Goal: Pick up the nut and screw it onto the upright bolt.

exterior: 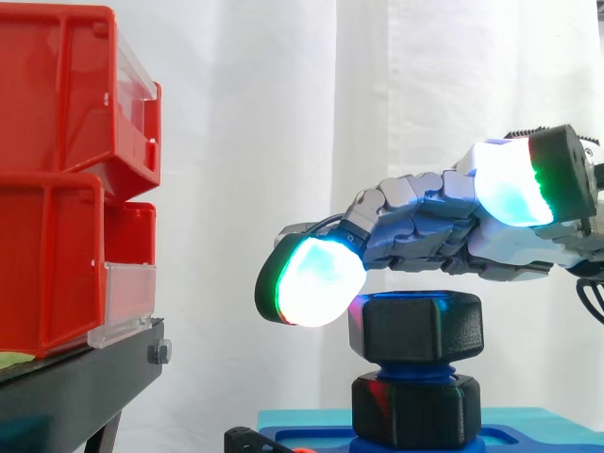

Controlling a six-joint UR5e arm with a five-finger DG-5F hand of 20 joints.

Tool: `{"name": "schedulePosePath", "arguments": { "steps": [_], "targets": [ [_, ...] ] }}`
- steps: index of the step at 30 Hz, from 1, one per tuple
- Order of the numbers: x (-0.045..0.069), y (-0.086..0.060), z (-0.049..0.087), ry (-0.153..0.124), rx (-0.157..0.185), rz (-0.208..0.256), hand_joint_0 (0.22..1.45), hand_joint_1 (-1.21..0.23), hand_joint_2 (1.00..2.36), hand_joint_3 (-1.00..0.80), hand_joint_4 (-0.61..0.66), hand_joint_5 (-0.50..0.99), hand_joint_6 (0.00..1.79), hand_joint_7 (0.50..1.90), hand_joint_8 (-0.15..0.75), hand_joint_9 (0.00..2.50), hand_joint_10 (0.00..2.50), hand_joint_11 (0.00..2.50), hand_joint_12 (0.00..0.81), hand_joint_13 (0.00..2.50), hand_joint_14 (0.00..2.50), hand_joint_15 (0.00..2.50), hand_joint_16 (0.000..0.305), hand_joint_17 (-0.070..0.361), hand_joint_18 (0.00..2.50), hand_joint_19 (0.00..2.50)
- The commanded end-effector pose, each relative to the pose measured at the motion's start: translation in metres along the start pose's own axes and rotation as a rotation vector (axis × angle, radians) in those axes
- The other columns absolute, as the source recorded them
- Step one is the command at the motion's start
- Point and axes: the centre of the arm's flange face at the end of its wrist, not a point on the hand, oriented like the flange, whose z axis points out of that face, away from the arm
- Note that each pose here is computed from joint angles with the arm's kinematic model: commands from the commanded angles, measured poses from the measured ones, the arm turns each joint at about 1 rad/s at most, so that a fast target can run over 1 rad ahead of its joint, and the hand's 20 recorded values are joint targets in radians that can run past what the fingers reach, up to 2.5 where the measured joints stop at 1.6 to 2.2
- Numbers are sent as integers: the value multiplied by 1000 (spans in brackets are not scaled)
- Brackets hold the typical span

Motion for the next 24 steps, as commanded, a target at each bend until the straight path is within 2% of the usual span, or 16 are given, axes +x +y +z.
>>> {"name": "schedulePosePath", "arguments": {
  "steps": [1,6,14,20,24],
  "targets": [
    [-2,-4,-2,0,6,-2,486,-155,1000,-500,211,-129,502,712,198,339,0,0,240,81,0,0,27,62,0,0],
    [-5,-11,-6,-5,14,-6,488,-160,1000,-500,221,-123,502,731,203,356,0,0,240,90,0,0,27,61,0,0],
    [-9,-22,-14,0,11,-24,491,-171,1000,-500,233,-111,503,773,210,375,0,0,236,113,0,0,26,58,0,0],
    [-13,-29,-19,-3,11,-35,494,-188,1000,-500,253,-95,503,830,216,406,0,0,231,125,0,0,25,56,0,0],
    [-16,-33,-22,-5,13,-35,497,-195,1000,-500,276,-65,504,923,220,439,0,0,222,152,0,0,24,54,0,0]
  ]
}}
